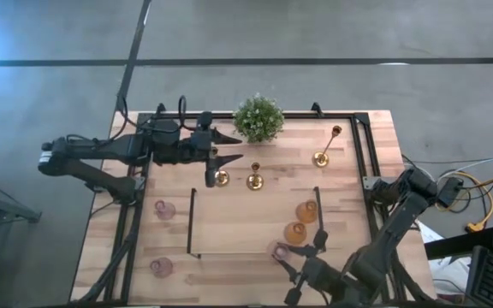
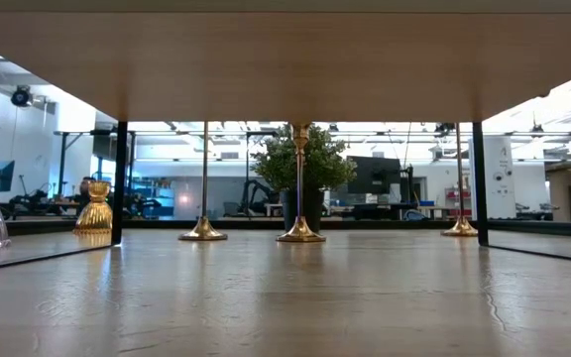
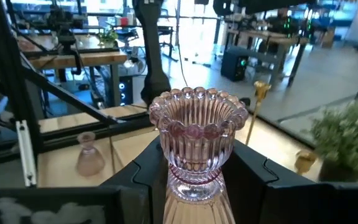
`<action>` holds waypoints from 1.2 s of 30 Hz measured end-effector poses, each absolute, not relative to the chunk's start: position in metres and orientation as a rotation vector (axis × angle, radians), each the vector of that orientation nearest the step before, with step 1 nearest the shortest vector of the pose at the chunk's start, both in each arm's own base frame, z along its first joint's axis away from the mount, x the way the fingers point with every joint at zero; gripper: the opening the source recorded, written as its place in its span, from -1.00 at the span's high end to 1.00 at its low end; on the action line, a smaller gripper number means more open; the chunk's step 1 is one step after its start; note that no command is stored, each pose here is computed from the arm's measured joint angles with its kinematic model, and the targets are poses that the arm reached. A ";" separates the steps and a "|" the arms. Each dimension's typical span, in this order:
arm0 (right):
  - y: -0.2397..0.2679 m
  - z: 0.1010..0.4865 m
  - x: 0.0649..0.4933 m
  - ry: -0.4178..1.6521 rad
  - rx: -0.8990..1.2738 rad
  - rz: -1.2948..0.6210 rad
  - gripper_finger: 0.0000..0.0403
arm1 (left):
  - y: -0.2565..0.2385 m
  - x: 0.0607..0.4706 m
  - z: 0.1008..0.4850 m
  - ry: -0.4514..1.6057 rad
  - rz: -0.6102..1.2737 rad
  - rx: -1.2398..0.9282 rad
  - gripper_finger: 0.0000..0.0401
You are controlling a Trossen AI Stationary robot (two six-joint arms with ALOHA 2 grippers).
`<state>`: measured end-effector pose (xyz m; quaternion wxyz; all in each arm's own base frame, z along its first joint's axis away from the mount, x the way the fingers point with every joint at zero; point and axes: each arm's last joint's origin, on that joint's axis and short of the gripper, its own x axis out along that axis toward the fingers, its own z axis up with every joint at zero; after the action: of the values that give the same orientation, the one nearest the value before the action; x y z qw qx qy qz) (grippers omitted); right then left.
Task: Pick & Place candle stick holders
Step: Put the top violet candle holder on the shelf
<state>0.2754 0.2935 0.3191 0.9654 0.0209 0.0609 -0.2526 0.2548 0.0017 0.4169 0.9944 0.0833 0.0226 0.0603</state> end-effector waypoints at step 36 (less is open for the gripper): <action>0.289 0.230 0.328 0.026 0.164 -0.718 0.43 | 0.002 0.252 0.411 0.007 0.127 0.210 0.14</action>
<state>0.3278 0.2891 0.2299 0.9329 0.0800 0.0129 -0.3508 0.2520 0.0023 0.4105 0.9925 0.1045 0.0033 0.0633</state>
